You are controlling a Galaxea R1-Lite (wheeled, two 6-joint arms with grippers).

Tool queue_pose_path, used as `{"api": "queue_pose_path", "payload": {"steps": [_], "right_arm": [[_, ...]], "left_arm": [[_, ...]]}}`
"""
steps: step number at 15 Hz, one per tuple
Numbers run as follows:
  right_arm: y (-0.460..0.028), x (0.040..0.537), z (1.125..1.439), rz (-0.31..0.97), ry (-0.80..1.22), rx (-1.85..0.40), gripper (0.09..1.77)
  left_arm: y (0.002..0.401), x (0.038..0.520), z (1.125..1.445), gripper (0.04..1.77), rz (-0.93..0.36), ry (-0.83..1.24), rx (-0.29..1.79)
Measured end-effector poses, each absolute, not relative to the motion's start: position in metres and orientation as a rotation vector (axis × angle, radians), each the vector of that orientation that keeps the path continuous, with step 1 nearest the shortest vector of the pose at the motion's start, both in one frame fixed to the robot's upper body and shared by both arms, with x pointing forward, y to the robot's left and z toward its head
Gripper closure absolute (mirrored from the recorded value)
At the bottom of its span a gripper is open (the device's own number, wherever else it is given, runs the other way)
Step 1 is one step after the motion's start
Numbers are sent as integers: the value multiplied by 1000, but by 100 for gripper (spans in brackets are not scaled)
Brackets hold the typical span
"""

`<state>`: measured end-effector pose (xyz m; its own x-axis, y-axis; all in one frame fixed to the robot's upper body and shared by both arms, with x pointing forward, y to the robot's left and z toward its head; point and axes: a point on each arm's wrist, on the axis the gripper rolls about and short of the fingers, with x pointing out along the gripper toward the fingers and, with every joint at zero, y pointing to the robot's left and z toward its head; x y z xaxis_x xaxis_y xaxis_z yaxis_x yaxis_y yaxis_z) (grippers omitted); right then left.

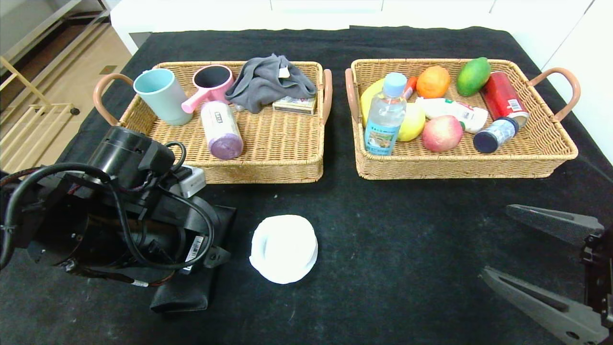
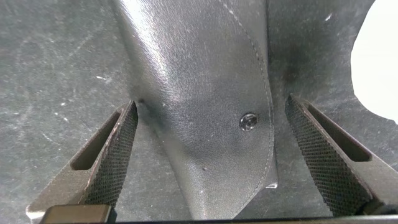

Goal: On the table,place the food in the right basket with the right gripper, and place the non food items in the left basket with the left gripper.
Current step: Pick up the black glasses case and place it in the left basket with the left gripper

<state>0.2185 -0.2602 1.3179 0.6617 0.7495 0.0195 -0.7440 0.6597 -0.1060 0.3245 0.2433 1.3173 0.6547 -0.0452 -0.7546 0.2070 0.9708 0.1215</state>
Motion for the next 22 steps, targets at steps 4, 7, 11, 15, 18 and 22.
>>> {"api": "queue_pose_path", "payload": {"steps": [4,7,11,15,18,22], "right_arm": [[-260,219,1317,846,-60,-92,15],[-260,219,1317,848,-58,-92,15],[-259,219,1316,852,-54,-92,15],[-259,219,1315,853,-52,-92,15],[-259,219,1315,854,-48,-92,15],[-259,220,1313,854,-42,-94,15]], "left_arm": [[243,326,1315,63,-144,855,207],[242,327,1314,94,-147,858,206],[242,327,1313,102,-150,864,206],[241,328,1310,103,-151,871,208],[241,330,1309,103,-151,877,208],[241,330,1308,104,-151,881,209]]}}
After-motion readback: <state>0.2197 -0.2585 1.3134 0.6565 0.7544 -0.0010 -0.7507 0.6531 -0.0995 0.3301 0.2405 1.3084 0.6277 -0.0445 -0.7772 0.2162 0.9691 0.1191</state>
